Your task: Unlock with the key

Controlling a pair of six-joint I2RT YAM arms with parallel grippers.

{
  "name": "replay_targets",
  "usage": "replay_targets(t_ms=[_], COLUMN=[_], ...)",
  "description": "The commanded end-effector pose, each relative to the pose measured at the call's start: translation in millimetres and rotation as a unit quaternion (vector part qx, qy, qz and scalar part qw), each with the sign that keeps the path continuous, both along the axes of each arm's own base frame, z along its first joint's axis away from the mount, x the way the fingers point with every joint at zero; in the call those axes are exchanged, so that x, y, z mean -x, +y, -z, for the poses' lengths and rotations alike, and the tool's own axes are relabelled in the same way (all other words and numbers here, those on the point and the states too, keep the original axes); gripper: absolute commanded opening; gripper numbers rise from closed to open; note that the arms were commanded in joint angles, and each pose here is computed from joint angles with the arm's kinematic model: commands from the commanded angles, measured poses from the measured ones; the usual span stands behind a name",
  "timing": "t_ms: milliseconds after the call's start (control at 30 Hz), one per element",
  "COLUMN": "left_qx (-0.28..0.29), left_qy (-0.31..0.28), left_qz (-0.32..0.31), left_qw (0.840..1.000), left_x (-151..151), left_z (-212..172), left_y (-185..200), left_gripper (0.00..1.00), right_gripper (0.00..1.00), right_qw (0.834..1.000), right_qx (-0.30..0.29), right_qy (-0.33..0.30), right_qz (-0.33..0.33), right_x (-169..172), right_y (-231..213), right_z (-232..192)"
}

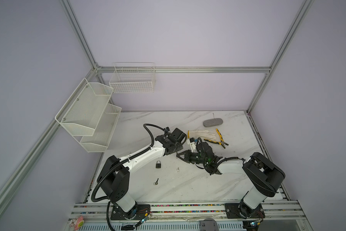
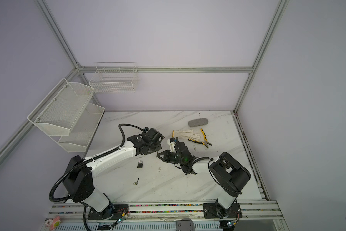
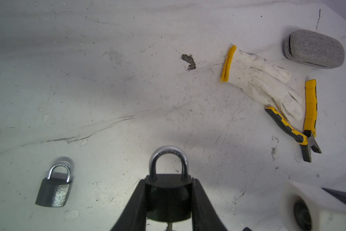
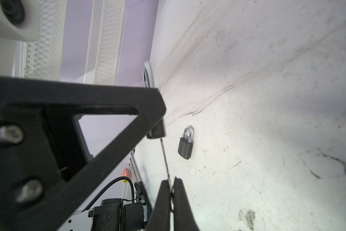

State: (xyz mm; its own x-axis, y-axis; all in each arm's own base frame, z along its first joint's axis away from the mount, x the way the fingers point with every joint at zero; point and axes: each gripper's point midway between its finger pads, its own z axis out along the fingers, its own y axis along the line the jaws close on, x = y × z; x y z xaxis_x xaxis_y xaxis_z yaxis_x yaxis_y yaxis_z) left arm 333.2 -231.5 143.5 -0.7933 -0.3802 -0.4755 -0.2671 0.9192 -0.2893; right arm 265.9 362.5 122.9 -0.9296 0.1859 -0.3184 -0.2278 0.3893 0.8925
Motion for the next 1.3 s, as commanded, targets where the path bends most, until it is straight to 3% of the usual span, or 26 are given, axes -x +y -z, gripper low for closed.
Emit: replay_targets(t_ms=[0, 1267], left_qx=[-0.011, -0.008], left_qy=[-0.011, 0.010], left_qz=[0.003, 0.058], left_qw=[1.000, 0.998], left_x=[4, 17], left_z=[0, 2], left_y=[6, -6], left_gripper=[0.00, 0.00], right_gripper=[0.00, 0.00], right_qw=[1.000, 0.999], right_qx=[-0.025, -0.051], right_qy=[-0.006, -0.004], right_qz=[0.005, 0.001], right_x=[-6, -15], right_y=[8, 5], right_z=[-13, -28])
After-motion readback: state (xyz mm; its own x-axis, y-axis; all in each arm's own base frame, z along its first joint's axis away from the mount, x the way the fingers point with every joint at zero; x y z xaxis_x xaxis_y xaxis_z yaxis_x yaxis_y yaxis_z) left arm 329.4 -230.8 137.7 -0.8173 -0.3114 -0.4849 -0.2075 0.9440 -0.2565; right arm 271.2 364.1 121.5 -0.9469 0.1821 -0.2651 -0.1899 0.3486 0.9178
